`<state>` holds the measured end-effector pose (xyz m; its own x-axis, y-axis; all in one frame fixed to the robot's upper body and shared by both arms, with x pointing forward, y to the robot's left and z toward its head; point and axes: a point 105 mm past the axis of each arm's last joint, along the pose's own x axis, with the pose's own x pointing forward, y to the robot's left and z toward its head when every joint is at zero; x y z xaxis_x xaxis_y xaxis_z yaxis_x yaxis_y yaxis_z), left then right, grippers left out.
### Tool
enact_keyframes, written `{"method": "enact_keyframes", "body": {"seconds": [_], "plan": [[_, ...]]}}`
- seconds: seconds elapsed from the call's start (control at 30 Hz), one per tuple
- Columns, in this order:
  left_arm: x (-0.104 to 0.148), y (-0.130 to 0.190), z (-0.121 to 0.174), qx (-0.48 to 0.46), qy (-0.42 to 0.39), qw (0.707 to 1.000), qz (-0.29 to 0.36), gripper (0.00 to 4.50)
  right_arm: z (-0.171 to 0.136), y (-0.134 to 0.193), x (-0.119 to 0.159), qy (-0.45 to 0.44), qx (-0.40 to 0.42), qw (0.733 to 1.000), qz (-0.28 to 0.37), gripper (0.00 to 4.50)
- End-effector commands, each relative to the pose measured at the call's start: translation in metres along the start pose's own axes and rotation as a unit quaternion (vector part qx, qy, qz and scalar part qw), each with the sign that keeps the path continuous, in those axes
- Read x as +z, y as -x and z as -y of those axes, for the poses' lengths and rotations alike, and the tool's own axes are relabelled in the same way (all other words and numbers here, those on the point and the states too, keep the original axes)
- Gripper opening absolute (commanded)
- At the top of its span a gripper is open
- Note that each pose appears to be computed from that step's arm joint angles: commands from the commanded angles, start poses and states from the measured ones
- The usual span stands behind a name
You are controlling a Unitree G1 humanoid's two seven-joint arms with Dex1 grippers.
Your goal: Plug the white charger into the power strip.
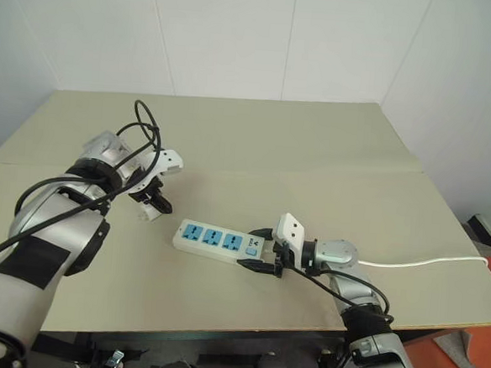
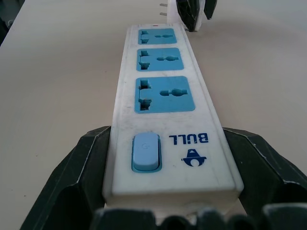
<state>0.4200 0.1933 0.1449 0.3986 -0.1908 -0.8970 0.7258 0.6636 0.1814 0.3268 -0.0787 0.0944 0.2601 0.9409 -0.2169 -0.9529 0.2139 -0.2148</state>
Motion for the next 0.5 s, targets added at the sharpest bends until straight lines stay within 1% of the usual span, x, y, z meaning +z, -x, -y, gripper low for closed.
{"method": "enact_keyframes", "body": {"seconds": [0.03, 0.13, 0.23, 0.33, 0.4, 0.47, 0.5], "plan": [[-0.001, 0.002, -0.003, 0.010, 0.003, 1.000, -0.003, 1.98, -0.009, -0.005, -0.022, -0.015, 0.008, 0.999, -0.043, 3.40], [-0.001, 0.001, -0.003, 0.013, 0.005, 1.000, -0.005, 1.03, -0.009, -0.005, -0.023, -0.014, 0.005, 0.999, -0.045, 3.40], [0.003, 0.001, -0.003, 0.016, 0.004, 1.000, 0.005, 1.02, -0.010, -0.005, -0.024, -0.015, 0.005, 0.999, -0.045, 3.40], [0.019, 0.008, -0.002, 0.012, -0.002, 0.999, 0.046, 1.02, -0.012, -0.004, -0.025, -0.017, 0.006, 0.999, -0.047, 3.40], [0.033, 0.016, -0.002, 0.007, 0.005, 0.996, 0.088, 1.02, -0.013, -0.004, -0.026, -0.017, 0.006, 0.999, -0.048, 3.40], [0.053, 0.030, -0.005, 0.016, -0.006, 0.989, 0.149, 1.02, -0.014, -0.003, -0.026, -0.018, 0.007, 0.999, -0.048, 3.40], [0.062, 0.039, -0.003, 0.005, 0.002, 0.984, 0.177, 1.02, -0.014, -0.003, -0.026, -0.018, 0.007, 0.999, -0.048, 3.40]]}}
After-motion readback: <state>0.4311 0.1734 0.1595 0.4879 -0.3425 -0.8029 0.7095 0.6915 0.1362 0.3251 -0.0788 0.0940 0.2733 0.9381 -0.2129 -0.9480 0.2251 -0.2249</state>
